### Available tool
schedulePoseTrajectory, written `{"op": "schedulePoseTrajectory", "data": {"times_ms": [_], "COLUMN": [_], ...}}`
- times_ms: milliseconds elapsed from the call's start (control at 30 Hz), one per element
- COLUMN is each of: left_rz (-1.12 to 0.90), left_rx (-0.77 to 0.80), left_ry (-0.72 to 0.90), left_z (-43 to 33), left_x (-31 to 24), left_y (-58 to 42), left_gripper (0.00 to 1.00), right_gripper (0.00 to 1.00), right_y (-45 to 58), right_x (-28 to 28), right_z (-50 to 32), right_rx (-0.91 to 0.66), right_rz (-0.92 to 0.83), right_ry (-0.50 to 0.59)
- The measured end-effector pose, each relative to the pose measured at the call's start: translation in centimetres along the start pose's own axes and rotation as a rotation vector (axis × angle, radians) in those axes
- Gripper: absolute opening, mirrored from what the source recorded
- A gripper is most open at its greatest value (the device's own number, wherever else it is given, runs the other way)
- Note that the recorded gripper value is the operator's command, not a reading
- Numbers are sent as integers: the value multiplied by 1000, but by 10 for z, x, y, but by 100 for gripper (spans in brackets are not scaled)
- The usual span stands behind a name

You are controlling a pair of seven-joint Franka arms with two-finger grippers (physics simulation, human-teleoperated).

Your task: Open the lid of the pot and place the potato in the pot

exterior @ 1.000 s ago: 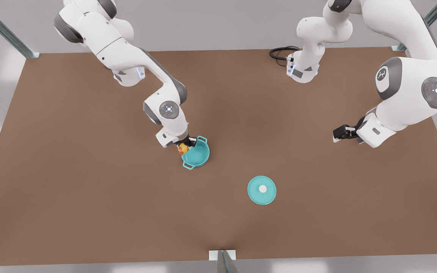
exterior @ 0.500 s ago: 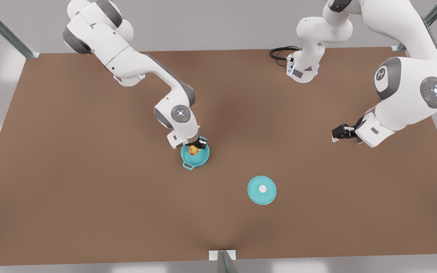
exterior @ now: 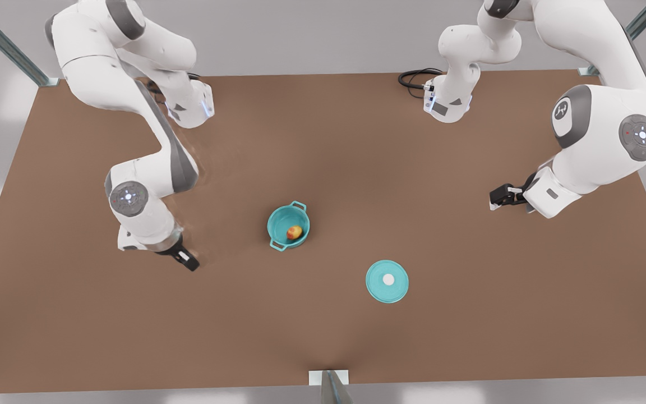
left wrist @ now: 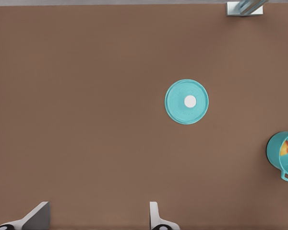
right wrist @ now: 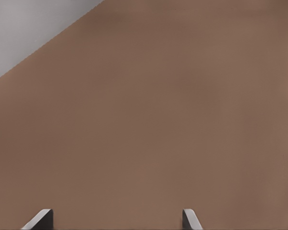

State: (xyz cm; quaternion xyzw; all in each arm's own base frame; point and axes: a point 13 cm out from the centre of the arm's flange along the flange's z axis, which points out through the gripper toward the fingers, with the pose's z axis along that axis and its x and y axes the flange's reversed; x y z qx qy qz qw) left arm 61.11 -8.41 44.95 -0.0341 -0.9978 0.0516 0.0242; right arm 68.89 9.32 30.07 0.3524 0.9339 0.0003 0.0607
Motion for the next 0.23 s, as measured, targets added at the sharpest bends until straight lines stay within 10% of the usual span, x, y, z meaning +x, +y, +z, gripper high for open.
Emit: {"op": "schedulePoseTrajectory", "data": {"times_ms": [233], "left_rz": [-5], "left_rx": [-6], "left_ry": [-8], "left_z": [-5], "left_x": [1], "left_y": [4], "left_gripper": [100], "right_gripper": [100], "right_y": [-75], "right_x": [-40], "right_z": [-9], "right_rx": [121], "right_rz": [-146], "right_ry": [145]}}
